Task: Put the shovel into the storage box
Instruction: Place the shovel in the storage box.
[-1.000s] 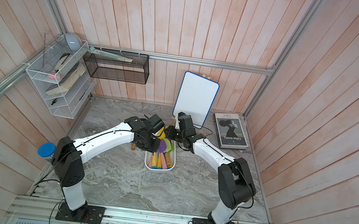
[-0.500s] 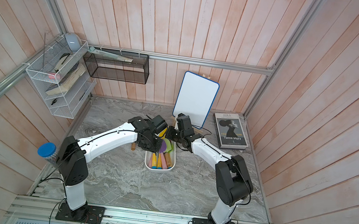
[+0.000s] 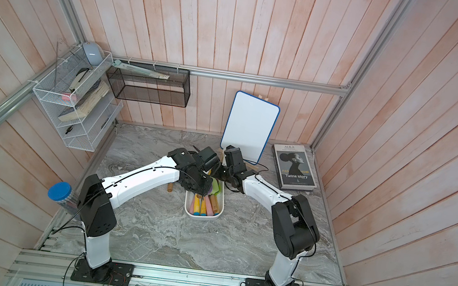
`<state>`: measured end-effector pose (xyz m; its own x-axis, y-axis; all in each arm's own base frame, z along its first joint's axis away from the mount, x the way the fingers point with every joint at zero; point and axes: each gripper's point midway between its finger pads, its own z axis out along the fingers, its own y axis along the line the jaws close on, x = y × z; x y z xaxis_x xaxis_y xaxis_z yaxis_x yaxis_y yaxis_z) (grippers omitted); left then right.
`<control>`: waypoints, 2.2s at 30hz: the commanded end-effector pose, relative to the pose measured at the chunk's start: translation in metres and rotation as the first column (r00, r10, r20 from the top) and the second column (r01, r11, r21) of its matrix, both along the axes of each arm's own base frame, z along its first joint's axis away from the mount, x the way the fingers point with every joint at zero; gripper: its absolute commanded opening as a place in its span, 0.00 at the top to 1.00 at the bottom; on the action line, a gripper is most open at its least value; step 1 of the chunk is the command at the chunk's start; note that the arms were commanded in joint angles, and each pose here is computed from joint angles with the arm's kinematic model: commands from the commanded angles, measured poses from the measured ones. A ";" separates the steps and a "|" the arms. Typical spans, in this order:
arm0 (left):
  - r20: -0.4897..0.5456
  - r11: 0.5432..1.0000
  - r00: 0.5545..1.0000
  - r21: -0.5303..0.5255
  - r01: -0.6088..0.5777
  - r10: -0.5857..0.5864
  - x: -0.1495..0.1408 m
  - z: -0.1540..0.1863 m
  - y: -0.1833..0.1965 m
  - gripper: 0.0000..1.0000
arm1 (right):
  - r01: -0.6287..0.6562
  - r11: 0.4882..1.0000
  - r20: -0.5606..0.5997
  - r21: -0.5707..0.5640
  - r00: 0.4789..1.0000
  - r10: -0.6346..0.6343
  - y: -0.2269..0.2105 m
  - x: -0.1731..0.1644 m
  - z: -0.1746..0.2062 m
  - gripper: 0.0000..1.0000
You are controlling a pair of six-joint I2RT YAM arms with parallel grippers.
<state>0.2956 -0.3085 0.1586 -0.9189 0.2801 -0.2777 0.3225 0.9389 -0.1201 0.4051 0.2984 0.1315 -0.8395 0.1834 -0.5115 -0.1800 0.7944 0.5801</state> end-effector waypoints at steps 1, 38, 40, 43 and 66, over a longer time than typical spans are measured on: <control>-0.005 0.999 0.999 -0.030 0.035 -0.035 -0.009 0.012 -0.008 0.56 | -0.020 0.999 0.029 0.025 0.999 0.020 0.005 0.011 0.013 1.00; 0.171 0.920 0.970 -0.381 -0.096 0.172 0.000 0.065 0.040 0.36 | -0.215 0.977 -0.037 -0.006 0.976 0.215 0.019 -0.031 -0.056 1.00; 0.169 0.922 0.970 -0.374 -0.104 0.177 0.002 0.062 0.042 0.36 | -0.210 0.978 -0.043 -0.014 0.977 0.209 0.018 -0.032 -0.060 1.00; 0.164 0.924 0.970 -0.366 -0.107 0.177 0.002 0.059 0.043 0.36 | -0.199 0.980 -0.044 -0.029 0.979 0.198 0.016 -0.031 -0.064 1.00; 0.116 0.953 0.961 -0.200 -0.226 0.252 0.007 0.023 0.066 0.36 | -0.185 0.979 -0.021 -0.088 0.983 0.184 0.011 -0.029 -0.058 0.68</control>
